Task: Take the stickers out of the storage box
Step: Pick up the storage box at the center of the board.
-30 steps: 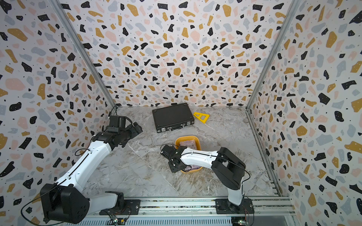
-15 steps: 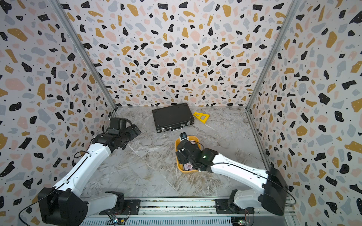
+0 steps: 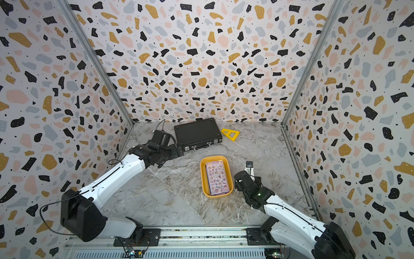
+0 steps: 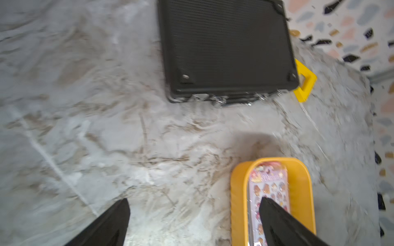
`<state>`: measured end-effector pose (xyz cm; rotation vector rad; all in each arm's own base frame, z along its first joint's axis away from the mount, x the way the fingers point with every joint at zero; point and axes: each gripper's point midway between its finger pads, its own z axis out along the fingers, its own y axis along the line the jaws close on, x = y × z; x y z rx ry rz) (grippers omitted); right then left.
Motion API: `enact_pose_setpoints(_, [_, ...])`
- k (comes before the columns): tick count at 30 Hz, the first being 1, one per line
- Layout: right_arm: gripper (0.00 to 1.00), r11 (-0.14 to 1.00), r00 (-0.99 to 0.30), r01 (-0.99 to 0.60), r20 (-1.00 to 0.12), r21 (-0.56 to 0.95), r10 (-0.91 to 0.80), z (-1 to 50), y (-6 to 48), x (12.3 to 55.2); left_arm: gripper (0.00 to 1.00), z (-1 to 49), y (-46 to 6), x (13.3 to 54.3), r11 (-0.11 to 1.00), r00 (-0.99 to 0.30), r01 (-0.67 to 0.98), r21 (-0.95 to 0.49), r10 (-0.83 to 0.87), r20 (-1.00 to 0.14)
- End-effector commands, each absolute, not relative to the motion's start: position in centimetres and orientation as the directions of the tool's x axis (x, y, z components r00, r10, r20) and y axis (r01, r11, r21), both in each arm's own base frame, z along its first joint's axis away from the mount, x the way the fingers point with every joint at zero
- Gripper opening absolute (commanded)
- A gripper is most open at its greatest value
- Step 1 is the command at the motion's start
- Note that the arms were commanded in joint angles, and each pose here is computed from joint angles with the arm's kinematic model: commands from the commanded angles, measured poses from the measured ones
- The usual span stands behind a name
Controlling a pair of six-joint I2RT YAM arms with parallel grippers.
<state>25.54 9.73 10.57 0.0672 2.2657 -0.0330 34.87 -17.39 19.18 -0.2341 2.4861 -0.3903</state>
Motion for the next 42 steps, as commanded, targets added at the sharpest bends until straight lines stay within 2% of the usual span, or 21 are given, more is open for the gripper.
enact_pose_setpoints(1, [0.85, 0.993, -0.638, 0.1, -0.761, 0.066, 0.114, 11.1, 10.3, 26.1, 0.99, 17.6, -20.4, 32.0, 0.949, -0.855, -0.001, -0.317, -0.165, -0.491])
enact_pose_setpoints(5, [0.85, 0.988, -0.632, 0.073, -0.76, 0.134, 0.15, 10.7, 11.1, 26.0, 0.96, 13.7, -23.6, 29.1, 0.934, -0.905, 0.048, -0.353, -0.108, -0.411])
enact_pose_setpoints(9, [0.85, 0.988, -0.648, 0.068, -0.747, 0.138, 0.149, 10.3, 11.4, 26.0, 0.91, 11.2, -26.9, 27.4, 0.908, -0.944, 0.111, -0.404, -0.03, -0.327])
enact_pose_setpoints(12, [0.85, 0.988, -0.661, 0.066, -0.736, 0.137, 0.146, 10.0, 11.7, 26.1, 0.89, 10.3, -29.2, 27.1, 0.883, -0.958, 0.159, -0.441, 0.03, -0.286])
enact_pose_setpoints(17, [0.85, 0.989, -0.669, 0.064, -0.729, 0.133, 0.142, 9.8, 11.9, 26.2, 0.83, 8.4, -29.7, 27.4, 0.892, -0.967, 0.139, -0.43, 0.028, -0.254])
enact_pose_setpoints(21, [0.84, 0.989, -0.66, 0.076, -0.737, 0.128, 0.146, 9.9, 11.6, 26.3, 0.57, 7.4, -30.3, 27.7, 0.894, -0.972, 0.139, -0.427, 0.041, -0.23])
enact_pose_setpoints(23, [0.83, 0.989, -0.654, 0.08, -0.742, 0.126, 0.147, 10.0, 11.5, 26.3, 0.47, 7.2, -30.1, 27.8, 0.9, -0.97, 0.141, -0.412, 0.042, -0.24])
enact_pose_setpoints(29, [0.82, 0.99, -0.654, 0.084, -0.744, 0.11, 0.138, 9.8, 11.4, 26.5, 0.28, 6.7, -29.6, 28.6, 0.92, -0.966, 0.12, -0.372, 0.022, -0.256])
enact_pose_setpoints(35, [0.8, 0.99, -0.657, 0.097, -0.741, 0.1, 0.139, 9.5, 11.3, 26.6, 0.13, 7.3, -29.2, 29.7, 0.933, -0.957, 0.079, -0.352, -0.028, -0.288])
enact_pose_setpoints(38, [0.8, 0.99, -0.649, 0.104, -0.749, 0.092, 0.138, 9.7, 11.0, 26.7, 0.01, 7.8, -28.5, 30.2, 0.946, -0.95, 0.066, -0.317, -0.038, -0.311])
enact_pose_setpoints(42, [0.8, 0.991, -0.637, 0.112, -0.759, 0.078, 0.132, 9.9, 10.6, 26.7, 0.0, 8.8, -26.8, 30.4, 0.959, -0.933, 0.06, -0.276, -0.044, -0.358])
